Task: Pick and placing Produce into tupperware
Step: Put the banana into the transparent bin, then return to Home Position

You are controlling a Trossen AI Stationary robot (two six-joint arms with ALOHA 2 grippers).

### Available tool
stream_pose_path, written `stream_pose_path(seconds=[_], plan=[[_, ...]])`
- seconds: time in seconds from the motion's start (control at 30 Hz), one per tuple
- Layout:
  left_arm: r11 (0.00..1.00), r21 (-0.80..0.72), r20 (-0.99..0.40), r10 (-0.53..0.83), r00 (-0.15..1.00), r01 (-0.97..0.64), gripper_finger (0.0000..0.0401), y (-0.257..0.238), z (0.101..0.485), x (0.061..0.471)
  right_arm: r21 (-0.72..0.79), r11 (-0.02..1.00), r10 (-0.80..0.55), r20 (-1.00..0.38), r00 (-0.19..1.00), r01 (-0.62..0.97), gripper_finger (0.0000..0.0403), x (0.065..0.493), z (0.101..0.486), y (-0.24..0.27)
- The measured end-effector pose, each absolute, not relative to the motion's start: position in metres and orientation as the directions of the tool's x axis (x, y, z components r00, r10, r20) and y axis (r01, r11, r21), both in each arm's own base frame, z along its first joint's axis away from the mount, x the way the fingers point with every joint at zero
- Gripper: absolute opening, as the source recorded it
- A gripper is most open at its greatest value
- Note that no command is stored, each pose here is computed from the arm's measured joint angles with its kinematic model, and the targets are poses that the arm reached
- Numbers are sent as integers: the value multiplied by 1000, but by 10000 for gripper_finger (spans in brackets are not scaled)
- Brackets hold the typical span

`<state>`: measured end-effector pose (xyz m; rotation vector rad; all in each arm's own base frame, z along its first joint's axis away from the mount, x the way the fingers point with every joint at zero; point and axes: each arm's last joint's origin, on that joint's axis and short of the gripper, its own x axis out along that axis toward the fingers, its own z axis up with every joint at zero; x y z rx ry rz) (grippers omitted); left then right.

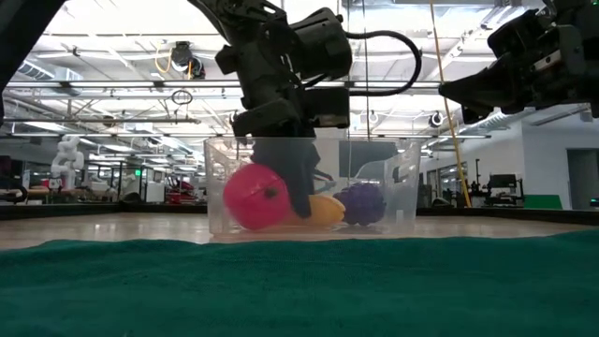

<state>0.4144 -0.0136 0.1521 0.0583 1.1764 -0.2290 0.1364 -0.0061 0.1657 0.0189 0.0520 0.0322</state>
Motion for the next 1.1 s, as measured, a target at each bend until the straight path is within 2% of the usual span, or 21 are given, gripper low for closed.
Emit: stream_pose_path(seconds=[0.17,0.37,0.63,1.1], plan=[[975,-71,-919,-147,366,212,273,-16,153,414,20,999,33,-55,998,-32,0,136,165,-6],[976,-72,-919,-145,366,205,297,-17,153,414,20,999,33,-56,998,-32,0,136,165,-6],[976,-71,-920,-143,364,204,297,-18,169,419,20,999,33,-56,998,-32,0,136,165,-6],[964,-56,-918,-152,367,259,286,-31,219,430,21,999,33,-57,998,-32,0,136,165,-6]])
